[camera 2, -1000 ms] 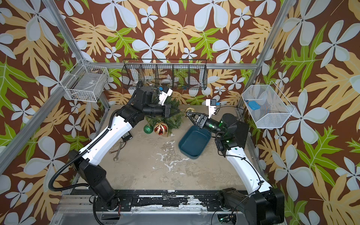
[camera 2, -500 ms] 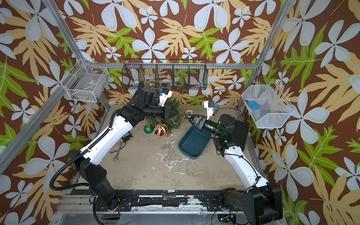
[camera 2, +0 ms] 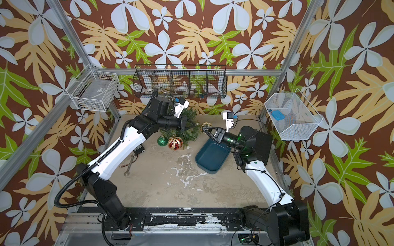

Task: Decorate the small christmas tree with ornaments
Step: Hang an ornament on the christmas tree.

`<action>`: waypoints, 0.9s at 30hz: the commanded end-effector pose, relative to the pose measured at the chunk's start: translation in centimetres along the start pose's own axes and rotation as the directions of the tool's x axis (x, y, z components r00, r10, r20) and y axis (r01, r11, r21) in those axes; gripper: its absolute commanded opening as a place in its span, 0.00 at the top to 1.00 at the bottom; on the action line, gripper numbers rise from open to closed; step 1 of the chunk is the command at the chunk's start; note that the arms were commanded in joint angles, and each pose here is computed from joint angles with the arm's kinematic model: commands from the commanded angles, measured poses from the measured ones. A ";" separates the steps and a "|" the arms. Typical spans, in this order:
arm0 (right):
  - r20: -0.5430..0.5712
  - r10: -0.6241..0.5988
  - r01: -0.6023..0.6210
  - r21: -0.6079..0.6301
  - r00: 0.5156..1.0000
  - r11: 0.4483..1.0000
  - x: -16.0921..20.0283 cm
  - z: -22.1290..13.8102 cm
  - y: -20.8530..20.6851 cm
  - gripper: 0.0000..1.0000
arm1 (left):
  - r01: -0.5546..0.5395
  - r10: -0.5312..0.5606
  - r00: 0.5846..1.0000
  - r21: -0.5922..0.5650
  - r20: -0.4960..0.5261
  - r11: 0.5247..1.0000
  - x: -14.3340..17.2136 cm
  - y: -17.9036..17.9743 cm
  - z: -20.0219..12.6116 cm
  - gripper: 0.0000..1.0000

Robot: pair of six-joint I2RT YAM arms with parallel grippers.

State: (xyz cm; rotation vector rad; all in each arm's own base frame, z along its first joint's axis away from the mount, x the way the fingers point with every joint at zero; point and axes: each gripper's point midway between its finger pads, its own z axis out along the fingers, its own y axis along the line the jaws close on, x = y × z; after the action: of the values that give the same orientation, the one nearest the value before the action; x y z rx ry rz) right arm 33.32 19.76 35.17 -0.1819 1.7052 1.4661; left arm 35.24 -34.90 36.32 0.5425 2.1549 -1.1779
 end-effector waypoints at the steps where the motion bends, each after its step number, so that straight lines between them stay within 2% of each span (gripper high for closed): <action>1: 0.010 -0.018 0.018 -0.021 1.000 1.000 -0.4 0.1 0.4 0.39 | 0.003 -0.003 1.000 -0.012 -0.006 1.000 0.1 0.2 -0.1 1.00; 27: 0.035 -0.026 0.026 -0.013 0.999 1.000 -1.6 0.9 -0.3 0.40 | 0.023 -0.024 1.000 -0.039 -0.010 0.999 -0.2 1.4 -0.1 1.00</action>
State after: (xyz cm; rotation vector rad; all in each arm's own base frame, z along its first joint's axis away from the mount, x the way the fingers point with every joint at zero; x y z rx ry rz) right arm 34.89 19.97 34.78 -0.1684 1.7124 1.4628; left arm 36.19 -34.05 35.36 0.4995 2.2038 -1.1399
